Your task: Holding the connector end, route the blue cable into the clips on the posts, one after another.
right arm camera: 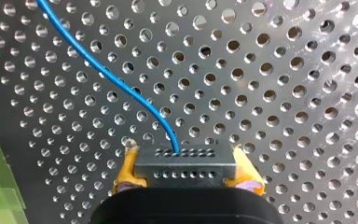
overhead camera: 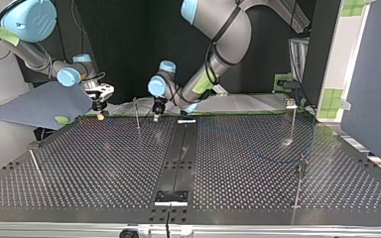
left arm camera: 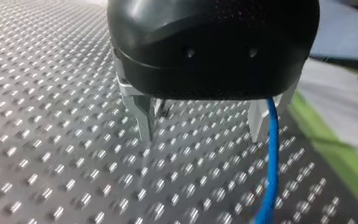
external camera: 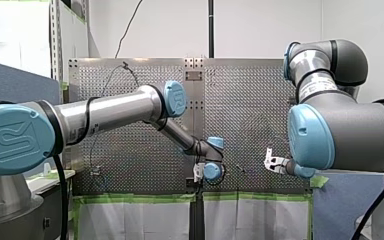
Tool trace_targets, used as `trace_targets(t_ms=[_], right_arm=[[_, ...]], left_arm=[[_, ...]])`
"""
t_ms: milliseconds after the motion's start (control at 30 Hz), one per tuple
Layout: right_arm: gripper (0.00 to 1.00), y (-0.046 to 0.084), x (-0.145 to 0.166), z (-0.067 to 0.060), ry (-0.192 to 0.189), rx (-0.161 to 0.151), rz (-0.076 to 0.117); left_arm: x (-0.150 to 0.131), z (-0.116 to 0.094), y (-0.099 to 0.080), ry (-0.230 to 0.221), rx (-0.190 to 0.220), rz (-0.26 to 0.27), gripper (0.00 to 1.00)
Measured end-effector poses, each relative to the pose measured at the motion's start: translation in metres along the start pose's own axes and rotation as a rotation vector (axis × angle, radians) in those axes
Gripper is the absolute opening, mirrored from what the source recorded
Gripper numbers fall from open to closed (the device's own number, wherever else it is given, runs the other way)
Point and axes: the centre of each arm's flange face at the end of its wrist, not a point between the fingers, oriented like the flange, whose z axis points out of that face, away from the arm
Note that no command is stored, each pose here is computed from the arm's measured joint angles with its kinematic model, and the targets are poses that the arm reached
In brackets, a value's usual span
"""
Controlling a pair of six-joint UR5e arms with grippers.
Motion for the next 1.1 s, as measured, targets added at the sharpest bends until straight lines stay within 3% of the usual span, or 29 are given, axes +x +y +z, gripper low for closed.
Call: trace_targets(t_ms=[400, 767, 933, 1100], right_arm=[[0.0, 0.0, -0.001, 0.0, -0.003, 0.0, 0.019], [0.0, -0.002, -0.005, -0.001, -0.014, 0.0, 0.028], [0.0, -0.002, -0.007, -0.001, -0.016, 0.0, 0.029], [0.0, -0.002, -0.009, -0.001, -0.019, 0.0, 0.03]], left_arm=[[-0.014, -0.02, -0.016, 0.094, 0.093, -0.017, 0.98], [-0.053, -0.039, -0.026, 0.031, 0.119, -0.033, 0.98], [-0.045, -0.05, -0.032, 0.026, 0.134, -0.032, 0.98], [-0.023, -0.064, -0.034, 0.06, 0.139, -0.018, 0.98]])
